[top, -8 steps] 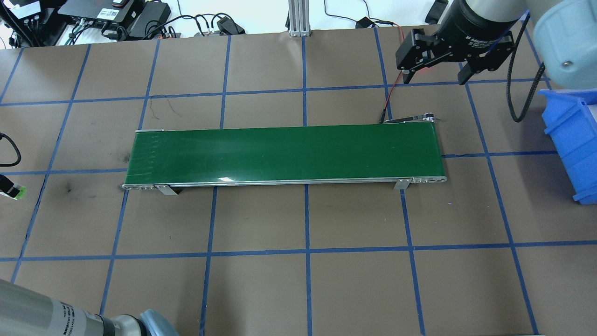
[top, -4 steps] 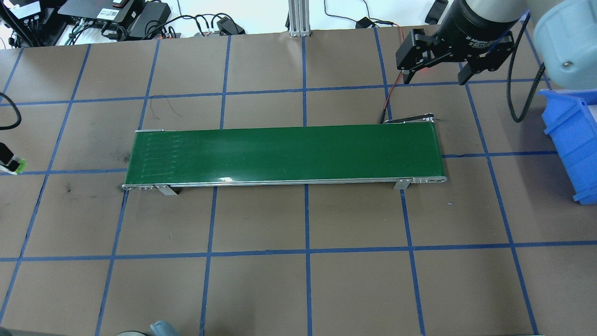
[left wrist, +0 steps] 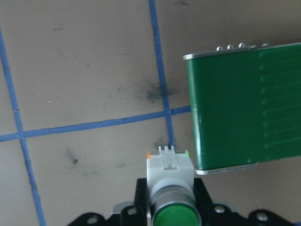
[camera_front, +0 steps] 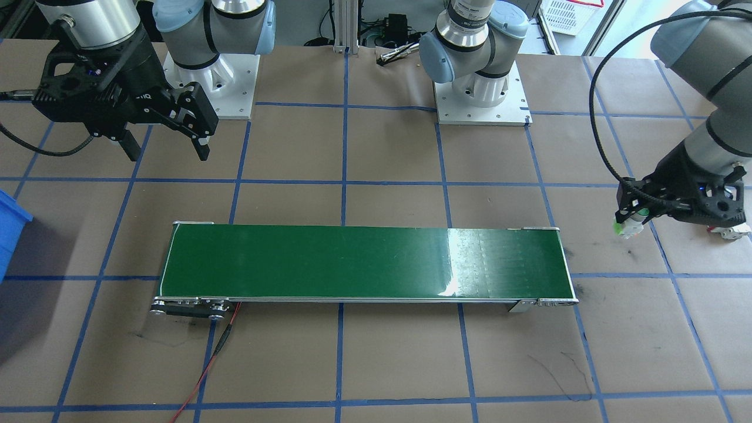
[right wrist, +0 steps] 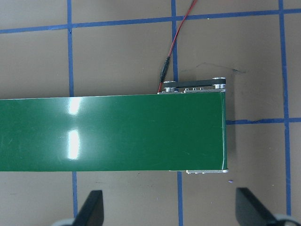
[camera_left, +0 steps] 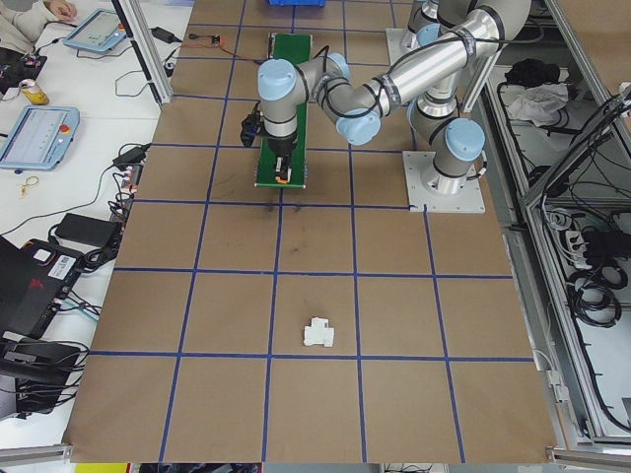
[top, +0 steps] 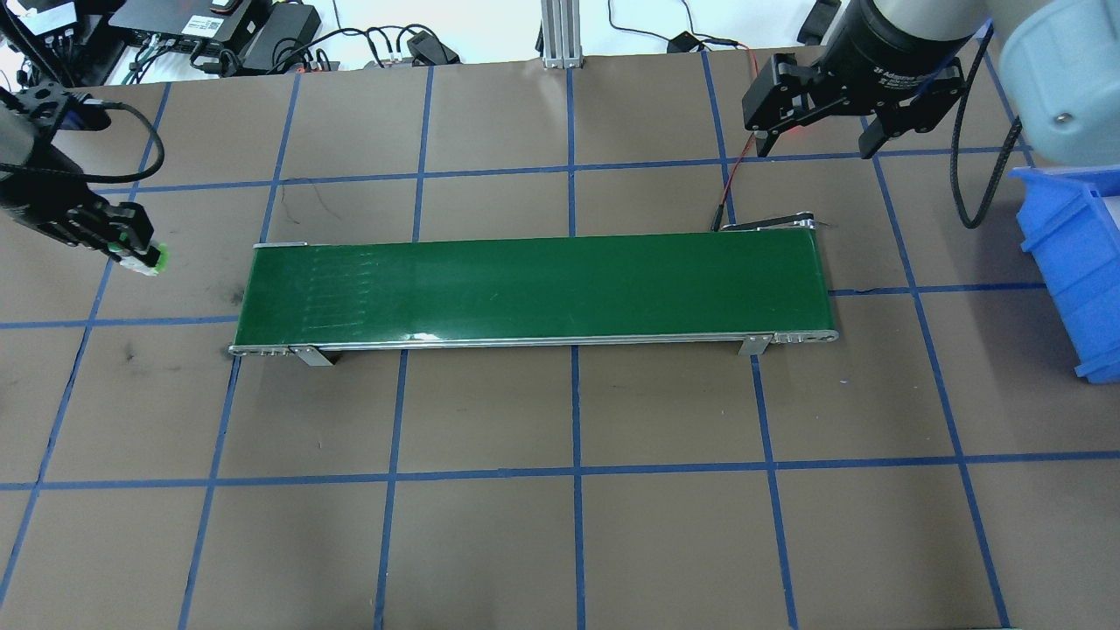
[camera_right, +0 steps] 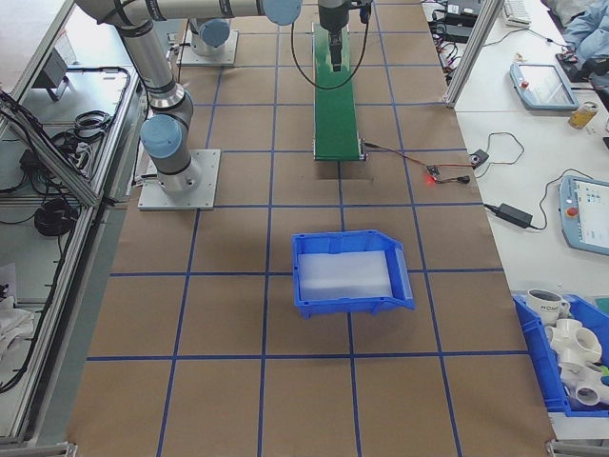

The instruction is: Move button from left to right

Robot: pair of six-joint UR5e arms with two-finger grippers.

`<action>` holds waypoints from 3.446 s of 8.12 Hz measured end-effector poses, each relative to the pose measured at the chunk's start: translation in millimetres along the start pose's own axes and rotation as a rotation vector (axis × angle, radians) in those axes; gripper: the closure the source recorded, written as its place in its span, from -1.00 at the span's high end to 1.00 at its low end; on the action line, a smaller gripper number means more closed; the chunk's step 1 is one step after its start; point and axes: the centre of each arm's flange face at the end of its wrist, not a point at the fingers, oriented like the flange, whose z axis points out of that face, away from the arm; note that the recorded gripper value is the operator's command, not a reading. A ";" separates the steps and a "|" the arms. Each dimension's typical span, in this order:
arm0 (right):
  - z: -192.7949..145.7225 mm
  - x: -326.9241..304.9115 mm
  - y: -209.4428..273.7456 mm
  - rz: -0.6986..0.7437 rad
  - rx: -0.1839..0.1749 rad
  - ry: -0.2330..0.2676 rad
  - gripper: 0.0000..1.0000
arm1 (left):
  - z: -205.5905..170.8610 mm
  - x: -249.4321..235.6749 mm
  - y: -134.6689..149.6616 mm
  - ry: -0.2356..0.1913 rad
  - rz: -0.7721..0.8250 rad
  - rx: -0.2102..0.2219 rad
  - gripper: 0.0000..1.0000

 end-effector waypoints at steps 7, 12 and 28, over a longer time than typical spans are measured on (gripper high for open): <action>-0.1 0.0 0.5 -0.001 -0.001 0.002 1.00 | 67.7 54.5 -47.1 0.042 -0.026 -0.053 -1.00; 3.9 2.2 -1.8 0.002 -0.007 0.010 1.00 | 111.6 53.8 -47.5 0.066 -0.034 -0.103 0.99; 181.5 -2.1 -46.7 -0.064 -0.111 -0.140 1.00 | -101.8 200.8 82.8 -0.030 -0.111 -0.010 1.00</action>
